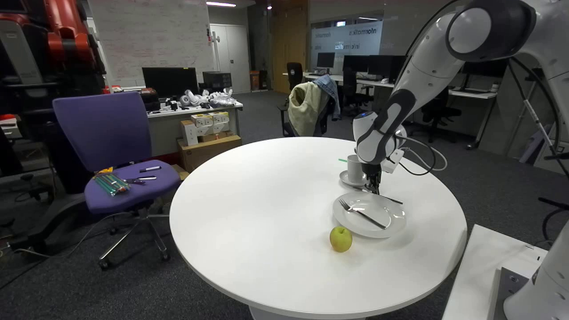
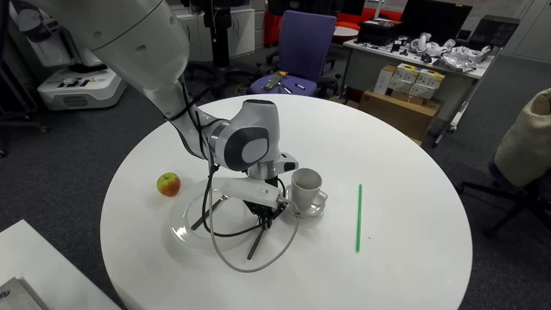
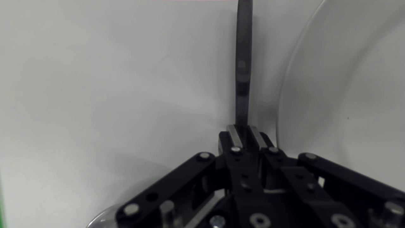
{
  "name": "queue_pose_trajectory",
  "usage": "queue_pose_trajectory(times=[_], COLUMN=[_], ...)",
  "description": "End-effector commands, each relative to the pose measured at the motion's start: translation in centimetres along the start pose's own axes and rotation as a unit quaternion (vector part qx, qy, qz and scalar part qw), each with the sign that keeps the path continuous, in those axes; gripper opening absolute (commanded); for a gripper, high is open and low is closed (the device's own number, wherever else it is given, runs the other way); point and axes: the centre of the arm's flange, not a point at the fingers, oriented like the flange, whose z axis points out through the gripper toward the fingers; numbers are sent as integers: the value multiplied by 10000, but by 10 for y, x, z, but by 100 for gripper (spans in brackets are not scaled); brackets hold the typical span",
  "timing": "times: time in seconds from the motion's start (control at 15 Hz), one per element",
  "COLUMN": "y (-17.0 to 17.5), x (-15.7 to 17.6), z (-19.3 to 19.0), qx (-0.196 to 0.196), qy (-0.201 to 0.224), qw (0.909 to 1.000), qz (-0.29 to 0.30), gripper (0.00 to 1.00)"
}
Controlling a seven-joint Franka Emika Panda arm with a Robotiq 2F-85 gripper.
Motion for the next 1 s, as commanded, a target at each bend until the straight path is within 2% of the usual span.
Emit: queue_pose_trajectory(times=[0.0,0.07,0.27,0.4,0.53,0.93], y=[8,8,8,8,8,10], x=[5,5,5,5,5,3], z=[-3,-3,-3,-3,-3,-7], qx=[96,97,106,110,111,101], qy=[61,59,57,56,60,100], qw=[9999,9999,9999,9999,9999,9999], qz=[-47,-47,-40,-34,-31,-9], gripper=[3,14,18,11,9,8])
